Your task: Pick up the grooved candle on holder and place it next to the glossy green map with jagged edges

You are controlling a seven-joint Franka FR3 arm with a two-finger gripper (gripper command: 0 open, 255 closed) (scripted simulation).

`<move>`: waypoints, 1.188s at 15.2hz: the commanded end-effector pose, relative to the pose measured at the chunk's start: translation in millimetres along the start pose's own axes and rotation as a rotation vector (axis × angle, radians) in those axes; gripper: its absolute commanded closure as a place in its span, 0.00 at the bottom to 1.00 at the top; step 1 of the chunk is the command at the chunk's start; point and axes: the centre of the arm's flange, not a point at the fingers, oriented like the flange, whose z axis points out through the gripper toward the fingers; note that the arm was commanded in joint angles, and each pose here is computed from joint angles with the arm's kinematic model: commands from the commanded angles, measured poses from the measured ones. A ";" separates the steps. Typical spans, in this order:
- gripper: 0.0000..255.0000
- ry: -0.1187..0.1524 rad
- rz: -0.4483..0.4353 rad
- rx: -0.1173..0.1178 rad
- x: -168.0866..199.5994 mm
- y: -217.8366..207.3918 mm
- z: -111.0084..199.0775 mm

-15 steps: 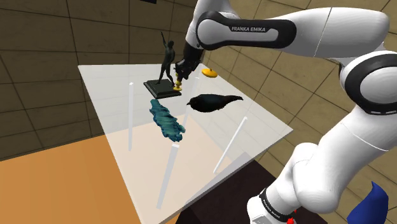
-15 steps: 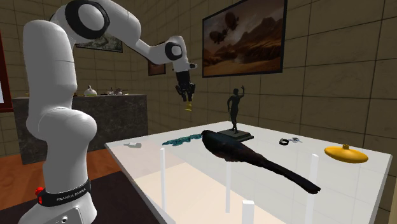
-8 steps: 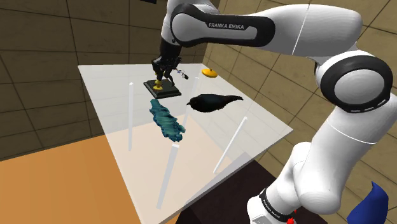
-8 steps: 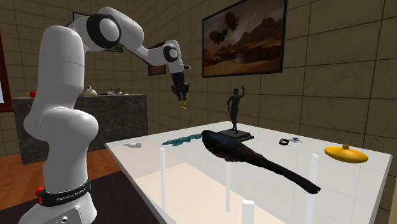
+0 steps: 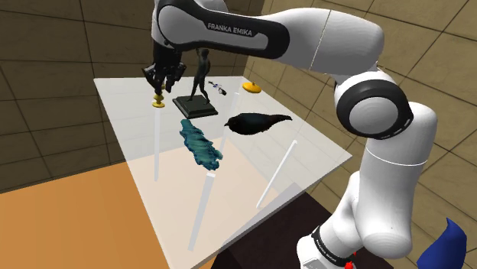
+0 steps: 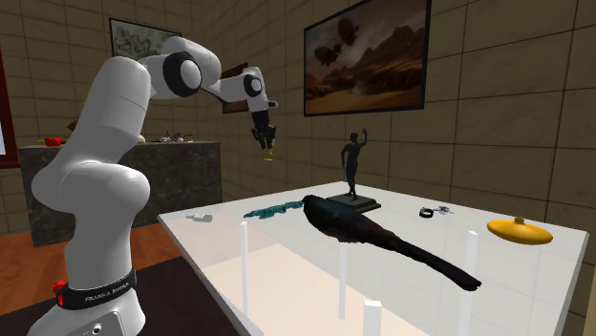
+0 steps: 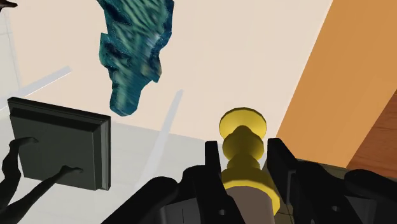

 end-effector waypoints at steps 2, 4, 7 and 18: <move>1.00 0.000 0.001 0.000 0.7 -8.6 14.3; 1.00 0.000 0.001 0.000 -1.3 -9.2 24.6; 1.00 0.000 0.001 0.000 -4.4 -10.2 40.1; 1.00 0.000 0.001 0.000 -15.6 -13.8 97.0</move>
